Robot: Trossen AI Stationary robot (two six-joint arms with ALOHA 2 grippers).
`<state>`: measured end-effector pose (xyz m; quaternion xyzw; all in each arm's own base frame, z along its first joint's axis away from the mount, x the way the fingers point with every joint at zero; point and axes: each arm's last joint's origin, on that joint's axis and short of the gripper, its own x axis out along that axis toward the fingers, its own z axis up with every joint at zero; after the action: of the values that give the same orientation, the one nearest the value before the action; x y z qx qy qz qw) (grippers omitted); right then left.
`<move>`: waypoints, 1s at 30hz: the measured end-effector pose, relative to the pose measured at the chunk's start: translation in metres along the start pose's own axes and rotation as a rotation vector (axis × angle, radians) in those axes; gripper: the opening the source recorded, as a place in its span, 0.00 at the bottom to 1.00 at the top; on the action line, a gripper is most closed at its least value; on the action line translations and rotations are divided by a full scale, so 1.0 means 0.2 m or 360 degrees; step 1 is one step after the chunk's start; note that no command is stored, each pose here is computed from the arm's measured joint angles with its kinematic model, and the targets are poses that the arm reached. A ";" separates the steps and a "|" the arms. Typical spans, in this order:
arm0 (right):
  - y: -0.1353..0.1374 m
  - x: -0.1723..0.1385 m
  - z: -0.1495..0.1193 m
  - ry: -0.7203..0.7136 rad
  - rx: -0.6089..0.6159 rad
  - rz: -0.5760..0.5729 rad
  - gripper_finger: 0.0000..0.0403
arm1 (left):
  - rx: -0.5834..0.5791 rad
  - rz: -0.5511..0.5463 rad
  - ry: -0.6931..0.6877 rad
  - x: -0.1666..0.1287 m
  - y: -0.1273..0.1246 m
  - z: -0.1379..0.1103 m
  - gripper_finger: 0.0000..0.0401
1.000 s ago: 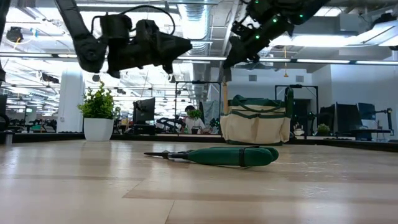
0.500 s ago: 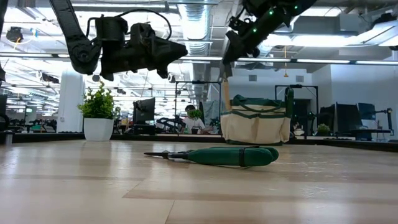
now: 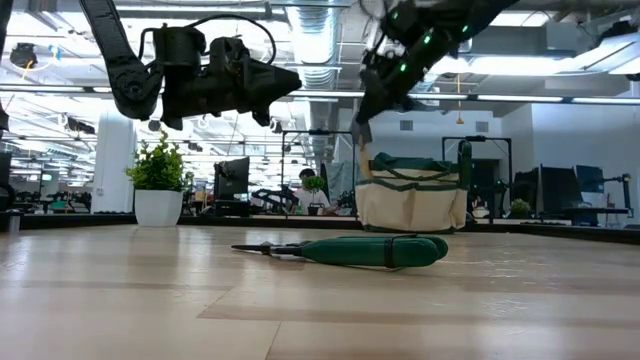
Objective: Pick & Place Garden tools in Gardening bag
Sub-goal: Put the brown trowel into the gardening bag
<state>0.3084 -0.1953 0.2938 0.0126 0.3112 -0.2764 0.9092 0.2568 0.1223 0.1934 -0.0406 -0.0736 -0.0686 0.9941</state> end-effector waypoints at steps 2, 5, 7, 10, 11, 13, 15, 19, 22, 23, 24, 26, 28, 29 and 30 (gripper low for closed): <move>0.00 0.06 -0.03 0.0062 0.0004 -0.0004 0.00 | 0.0000 0.0000 0.0000 0.00 0.00 0.00 0.19; -0.01 0.12 -0.06 0.0078 0.0016 -0.0001 0.00 | -0.0001 0.0000 0.0001 0.00 0.00 0.00 0.19; -0.01 0.15 -0.07 0.0094 0.0052 -0.0001 0.00 | -0.0001 0.0000 0.0001 0.00 0.00 0.00 0.19; -0.03 0.18 -0.09 0.0114 0.0091 0.0005 0.00 | -0.0002 -0.0001 0.0002 0.00 0.00 0.00 0.19; -0.03 0.19 -0.09 0.0120 0.0094 0.0007 0.00 | -0.0003 -0.0001 0.0003 0.00 0.00 0.00 0.19; -0.03 0.21 -0.10 0.0134 0.0098 0.0010 0.00 | -0.0004 -0.0001 0.0004 0.00 0.00 0.00 0.19; -0.03 0.21 -0.11 0.0147 0.0092 0.0011 0.00 | -0.0004 0.0000 0.0005 0.00 0.00 0.00 0.19; -0.03 0.20 -0.11 0.0159 0.0072 0.0015 0.00 | -0.0006 0.0000 0.0008 0.00 0.00 0.00 0.19; -0.04 0.20 -0.12 0.0187 0.0083 0.0012 0.00 | -0.0007 0.0000 0.0009 0.00 0.00 0.00 0.19; -0.04 0.20 -0.12 0.0198 0.0087 0.0012 0.00 | -0.0007 0.0000 0.0009 0.00 0.00 0.00 0.19; -0.04 0.20 -0.13 0.0208 0.0096 0.0012 0.00 | -0.0007 0.0000 0.0009 0.00 0.00 0.00 0.19; -0.04 0.20 -0.13 0.0227 0.0096 0.0014 0.00 | -0.0008 0.0000 0.0010 0.00 0.00 0.00 0.19; -0.04 0.20 -0.13 0.0232 0.0095 0.0015 0.00 | -0.0008 0.0001 0.0009 0.00 0.00 0.00 0.19; -0.04 0.20 -0.13 0.0233 0.0095 0.0015 0.00 | -0.0008 0.0000 0.0010 0.00 0.00 0.00 0.19; -0.04 0.20 -0.13 0.0234 0.0095 0.0015 0.00 | -0.0008 0.0001 0.0010 0.00 0.00 0.00 0.19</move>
<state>0.3154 -0.2165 0.2510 0.0615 0.3687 -0.2796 0.8844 0.2570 0.1223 0.1927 -0.0429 -0.0703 -0.0688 0.9942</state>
